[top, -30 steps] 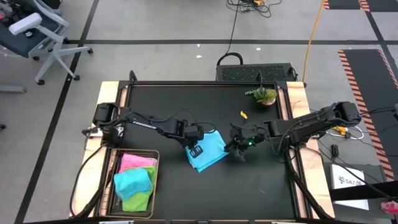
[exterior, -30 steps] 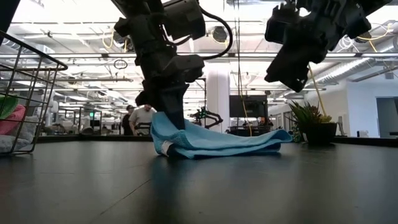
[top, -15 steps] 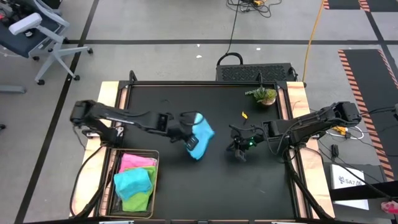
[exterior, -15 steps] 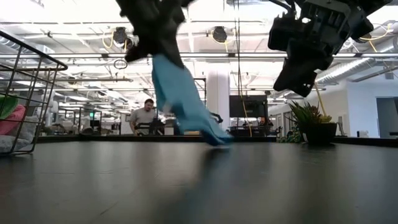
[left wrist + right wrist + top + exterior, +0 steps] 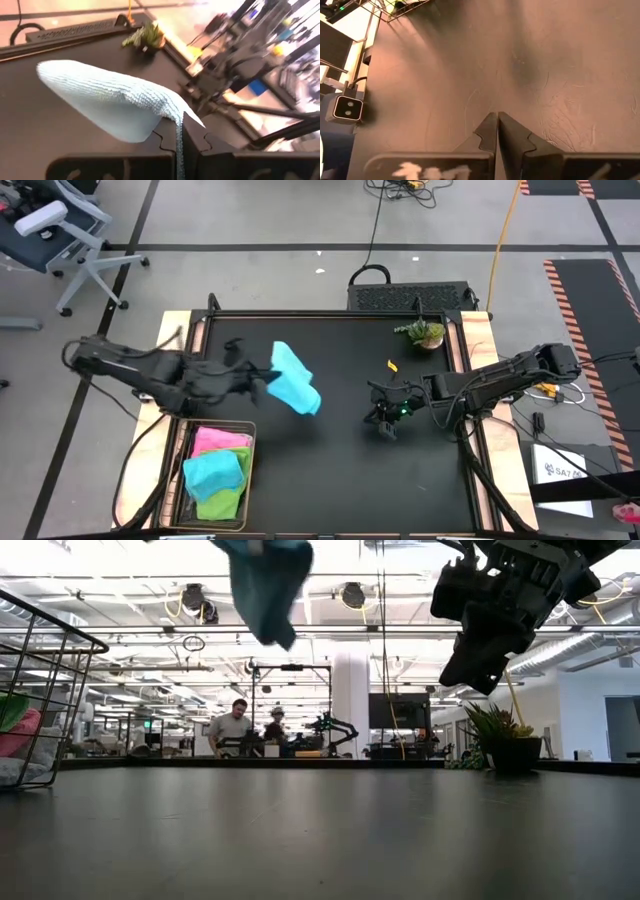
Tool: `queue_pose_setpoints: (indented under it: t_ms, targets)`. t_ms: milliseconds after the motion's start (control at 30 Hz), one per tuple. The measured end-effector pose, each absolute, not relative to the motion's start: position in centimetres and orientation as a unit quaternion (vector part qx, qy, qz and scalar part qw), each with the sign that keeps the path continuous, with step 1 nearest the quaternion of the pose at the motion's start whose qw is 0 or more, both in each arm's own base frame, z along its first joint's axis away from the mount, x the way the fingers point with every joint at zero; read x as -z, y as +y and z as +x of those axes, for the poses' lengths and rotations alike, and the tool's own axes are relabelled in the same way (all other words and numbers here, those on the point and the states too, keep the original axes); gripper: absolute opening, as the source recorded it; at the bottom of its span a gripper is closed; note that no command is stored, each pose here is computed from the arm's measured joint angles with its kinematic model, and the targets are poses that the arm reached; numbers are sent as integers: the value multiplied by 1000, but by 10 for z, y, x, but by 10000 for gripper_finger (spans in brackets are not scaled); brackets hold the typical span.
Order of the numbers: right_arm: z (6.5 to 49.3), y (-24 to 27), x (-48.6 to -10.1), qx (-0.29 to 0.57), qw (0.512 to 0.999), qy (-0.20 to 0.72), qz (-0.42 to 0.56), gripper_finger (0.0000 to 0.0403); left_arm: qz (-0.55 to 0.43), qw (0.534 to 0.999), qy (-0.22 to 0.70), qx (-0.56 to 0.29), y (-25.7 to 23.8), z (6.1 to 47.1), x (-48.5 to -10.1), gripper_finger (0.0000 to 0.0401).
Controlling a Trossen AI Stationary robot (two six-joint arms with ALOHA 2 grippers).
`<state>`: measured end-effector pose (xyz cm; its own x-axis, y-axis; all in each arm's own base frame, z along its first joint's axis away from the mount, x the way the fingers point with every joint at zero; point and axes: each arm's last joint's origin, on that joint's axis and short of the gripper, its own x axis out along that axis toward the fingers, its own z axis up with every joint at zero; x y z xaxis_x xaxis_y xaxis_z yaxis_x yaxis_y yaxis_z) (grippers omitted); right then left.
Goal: Fold microfiber towels
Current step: Put the folded blue microfiber cloth into the wire basket
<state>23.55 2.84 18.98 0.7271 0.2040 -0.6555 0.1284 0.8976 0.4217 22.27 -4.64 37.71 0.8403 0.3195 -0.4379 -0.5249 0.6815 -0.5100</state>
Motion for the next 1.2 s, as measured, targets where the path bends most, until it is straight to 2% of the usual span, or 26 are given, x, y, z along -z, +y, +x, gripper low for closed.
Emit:
queue_pose_setpoints:
  t_ms: [200,467,733,967,1200]
  targets:
    - [236,28,-190,-22,902,369,224,9,-361,903,128,-195,-57,180,-397,1]
    - [236,28,-190,-19,902,368,226,9,-411,888,164,-128,-71,142,-400,0]
    - [236,26,-190,34,896,355,264,9,-423,863,249,-114,-79,111,-388,0]
    - [243,24,-198,89,898,288,321,9,-397,826,384,-116,-83,87,-371,0]
    - [248,22,-206,107,909,228,332,9,-394,808,423,-111,-103,85,-364,0]
